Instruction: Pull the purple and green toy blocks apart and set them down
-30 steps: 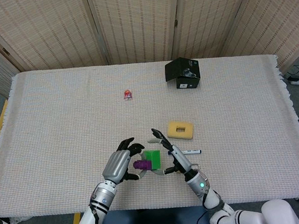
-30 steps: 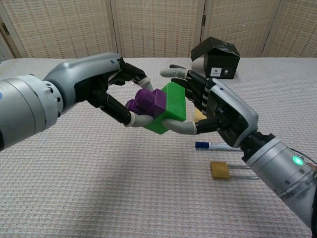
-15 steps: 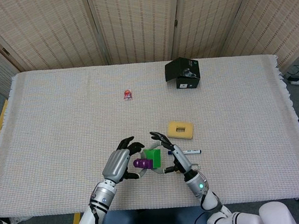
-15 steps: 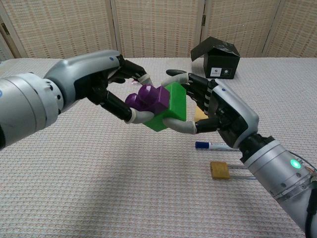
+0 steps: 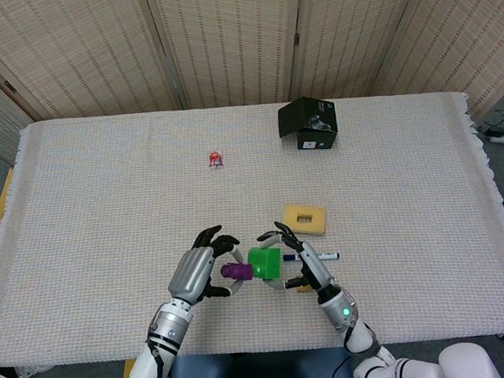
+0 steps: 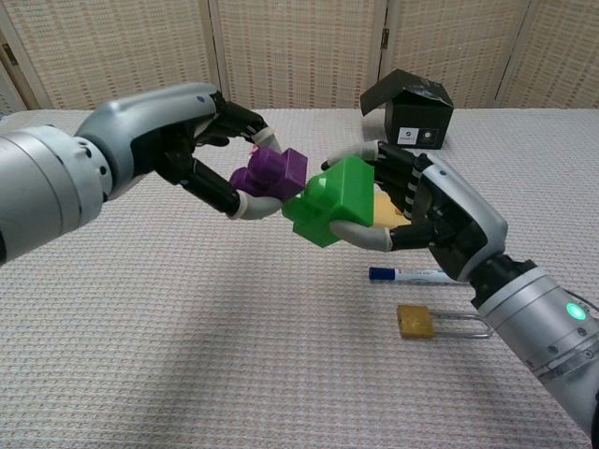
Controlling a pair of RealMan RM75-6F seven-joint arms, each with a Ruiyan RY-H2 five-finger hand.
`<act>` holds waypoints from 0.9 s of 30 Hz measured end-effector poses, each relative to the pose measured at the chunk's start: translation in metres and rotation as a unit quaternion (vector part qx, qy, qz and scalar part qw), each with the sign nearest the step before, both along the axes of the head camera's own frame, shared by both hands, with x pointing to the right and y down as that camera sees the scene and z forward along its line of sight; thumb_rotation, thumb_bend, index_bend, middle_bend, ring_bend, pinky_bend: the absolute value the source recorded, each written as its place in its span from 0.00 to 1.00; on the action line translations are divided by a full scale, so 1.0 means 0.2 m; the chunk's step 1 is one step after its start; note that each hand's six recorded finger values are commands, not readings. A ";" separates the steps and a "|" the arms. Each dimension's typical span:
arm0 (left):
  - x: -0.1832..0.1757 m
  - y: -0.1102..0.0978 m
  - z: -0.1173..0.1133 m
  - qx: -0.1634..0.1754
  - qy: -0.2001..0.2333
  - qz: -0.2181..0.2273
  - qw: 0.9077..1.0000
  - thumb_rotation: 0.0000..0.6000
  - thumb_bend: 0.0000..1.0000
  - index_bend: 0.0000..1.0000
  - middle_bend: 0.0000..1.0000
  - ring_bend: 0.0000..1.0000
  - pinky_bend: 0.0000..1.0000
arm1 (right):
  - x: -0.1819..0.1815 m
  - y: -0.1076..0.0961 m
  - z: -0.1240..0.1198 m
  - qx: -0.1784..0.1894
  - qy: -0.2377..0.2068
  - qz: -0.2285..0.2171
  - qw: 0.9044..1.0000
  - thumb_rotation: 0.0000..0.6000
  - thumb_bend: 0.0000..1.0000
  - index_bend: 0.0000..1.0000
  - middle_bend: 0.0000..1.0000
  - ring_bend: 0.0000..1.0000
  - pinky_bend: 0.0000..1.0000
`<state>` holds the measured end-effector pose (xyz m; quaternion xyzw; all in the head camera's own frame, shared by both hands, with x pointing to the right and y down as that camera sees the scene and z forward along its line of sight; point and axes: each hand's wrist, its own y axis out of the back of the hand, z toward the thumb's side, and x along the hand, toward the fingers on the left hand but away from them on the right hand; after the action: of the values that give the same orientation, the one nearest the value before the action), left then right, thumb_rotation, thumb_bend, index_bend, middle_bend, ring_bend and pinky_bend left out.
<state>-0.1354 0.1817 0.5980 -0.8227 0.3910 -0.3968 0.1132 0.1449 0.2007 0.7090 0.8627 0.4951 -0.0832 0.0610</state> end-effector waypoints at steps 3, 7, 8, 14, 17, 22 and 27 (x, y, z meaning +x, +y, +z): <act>-0.02 -0.01 0.00 0.004 -0.004 -0.001 1.000 1.00 0.36 0.84 0.31 0.08 0.00 | 0.03 -0.01 0.01 -0.003 0.004 0.004 1.000 1.00 0.25 0.98 0.32 0.24 0.00; -0.05 -0.03 0.01 0.009 -0.011 -0.003 1.000 1.00 0.36 0.84 0.31 0.08 0.00 | 0.07 -0.03 0.00 0.006 0.011 0.008 1.000 1.00 0.25 0.98 0.32 0.24 0.00; -0.06 -0.04 0.01 0.013 -0.016 -0.003 1.000 1.00 0.36 0.83 0.31 0.08 0.00 | 0.08 -0.03 0.00 0.010 0.016 0.006 1.000 1.00 0.25 0.98 0.32 0.24 0.00; -0.18 -0.07 0.08 0.026 -0.056 0.002 0.998 1.00 0.36 0.83 0.31 0.08 0.00 | 0.15 -0.07 -0.05 0.052 0.067 -0.015 0.996 1.00 0.25 0.98 0.32 0.24 0.00; -0.25 -0.07 0.13 0.031 -0.077 0.005 0.997 1.00 0.36 0.83 0.31 0.08 0.00 | 0.19 -0.10 -0.10 0.084 0.107 -0.029 0.990 1.00 0.25 0.98 0.32 0.22 0.00; -0.32 -0.06 0.17 0.015 -0.068 0.001 0.998 1.00 0.36 0.83 0.31 0.08 0.00 | 0.28 -0.16 -0.18 0.130 0.201 -0.061 0.969 1.00 0.25 0.98 0.30 0.17 0.00; -0.41 -0.05 0.22 0.009 -0.057 -0.001 0.998 1.00 0.36 0.83 0.31 0.08 0.01 | 0.42 -0.22 -0.22 0.148 0.319 -0.113 0.929 1.00 0.25 0.98 0.29 0.15 0.00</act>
<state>-0.2170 0.1712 0.6420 -0.7974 0.3883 -0.4395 0.1420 0.2295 0.1557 0.6648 0.8400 0.3947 -0.2860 -0.2383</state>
